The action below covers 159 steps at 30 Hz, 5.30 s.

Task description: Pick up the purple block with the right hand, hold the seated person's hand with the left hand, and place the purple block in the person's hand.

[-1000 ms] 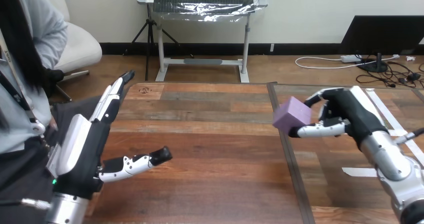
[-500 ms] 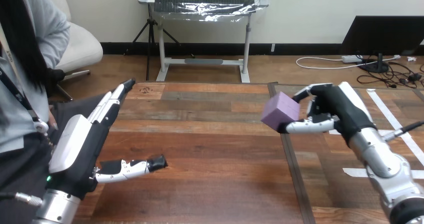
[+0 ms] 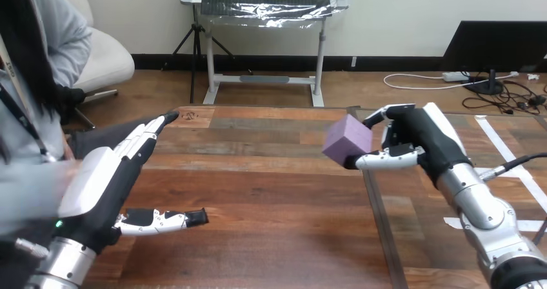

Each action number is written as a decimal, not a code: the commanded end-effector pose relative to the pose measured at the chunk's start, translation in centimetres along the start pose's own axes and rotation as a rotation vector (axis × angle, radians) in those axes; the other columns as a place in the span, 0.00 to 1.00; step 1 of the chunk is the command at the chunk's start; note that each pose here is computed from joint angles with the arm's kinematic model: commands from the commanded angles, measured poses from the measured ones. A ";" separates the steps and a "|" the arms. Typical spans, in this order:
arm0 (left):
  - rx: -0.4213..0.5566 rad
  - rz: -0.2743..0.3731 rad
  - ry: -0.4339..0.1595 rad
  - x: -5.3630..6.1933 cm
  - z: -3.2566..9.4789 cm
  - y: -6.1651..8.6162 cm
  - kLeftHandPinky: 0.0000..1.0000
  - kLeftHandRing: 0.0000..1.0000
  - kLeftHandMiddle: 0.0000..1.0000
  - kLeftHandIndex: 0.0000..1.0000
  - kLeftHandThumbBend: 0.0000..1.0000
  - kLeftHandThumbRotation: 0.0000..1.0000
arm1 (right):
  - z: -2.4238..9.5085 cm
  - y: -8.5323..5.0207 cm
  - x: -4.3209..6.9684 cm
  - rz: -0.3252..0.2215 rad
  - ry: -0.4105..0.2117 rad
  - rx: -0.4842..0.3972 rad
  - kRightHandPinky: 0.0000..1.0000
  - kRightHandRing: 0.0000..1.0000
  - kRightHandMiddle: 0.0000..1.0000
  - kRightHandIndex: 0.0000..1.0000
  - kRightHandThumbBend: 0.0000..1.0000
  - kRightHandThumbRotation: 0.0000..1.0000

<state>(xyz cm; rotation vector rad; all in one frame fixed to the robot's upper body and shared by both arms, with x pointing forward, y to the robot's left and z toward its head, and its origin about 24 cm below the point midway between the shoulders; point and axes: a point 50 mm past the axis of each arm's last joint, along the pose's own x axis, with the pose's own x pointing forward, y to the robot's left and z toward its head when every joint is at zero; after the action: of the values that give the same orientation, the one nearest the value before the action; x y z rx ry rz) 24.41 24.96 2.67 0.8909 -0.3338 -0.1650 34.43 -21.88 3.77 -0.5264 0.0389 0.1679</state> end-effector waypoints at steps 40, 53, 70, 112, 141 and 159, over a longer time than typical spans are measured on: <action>0.067 0.034 -0.073 1.8 0.8 1.7 0.90 0.96 0.95 0.95 1.00 0.45 | 2.1 0.1 0.8 -0.015 -0.101 0.040 0.04 0.08 0.12 0.11 0.56 0.00; 0.070 0.032 -0.083 1.9 0.9 1.8 0.91 0.95 0.95 0.95 1.00 0.45 | 2.1 0.0 0.9 -0.011 -0.099 0.032 0.03 0.08 0.12 0.11 0.55 0.00; 0.124 -0.039 -0.076 2.0 0.9 2.3 0.88 0.92 0.91 0.90 1.00 0.41 | 2.5 -0.1 0.8 -0.015 -0.131 0.013 0.03 0.07 0.12 0.11 0.56 0.00; 0.311 -0.234 0.056 1.8 -0.6 3.3 0.76 0.78 0.77 0.78 1.00 0.19 | 2.5 -0.3 0.5 -0.021 -0.140 0.043 0.03 0.07 0.12 0.11 0.55 0.00; 0.398 -0.325 0.130 1.7 -3.0 2.0 0.72 0.75 0.74 0.76 1.00 0.23 | 2.9 -0.5 0.0 -0.017 -0.172 0.077 0.02 0.06 0.11 0.10 0.52 0.00; 0.421 -0.349 0.171 1.3 -4.3 0.9 0.57 0.58 0.62 0.64 1.00 0.09 | 3.1 -0.6 -0.5 -0.007 -0.188 0.069 0.02 0.06 0.11 0.10 0.51 0.00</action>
<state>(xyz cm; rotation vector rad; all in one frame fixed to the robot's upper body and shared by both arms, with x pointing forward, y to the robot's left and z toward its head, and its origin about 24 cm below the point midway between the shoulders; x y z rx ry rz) 26.62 28.18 1.15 1.3316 -0.0484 -0.3380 33.37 -20.84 4.48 -0.4512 -0.0493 0.2309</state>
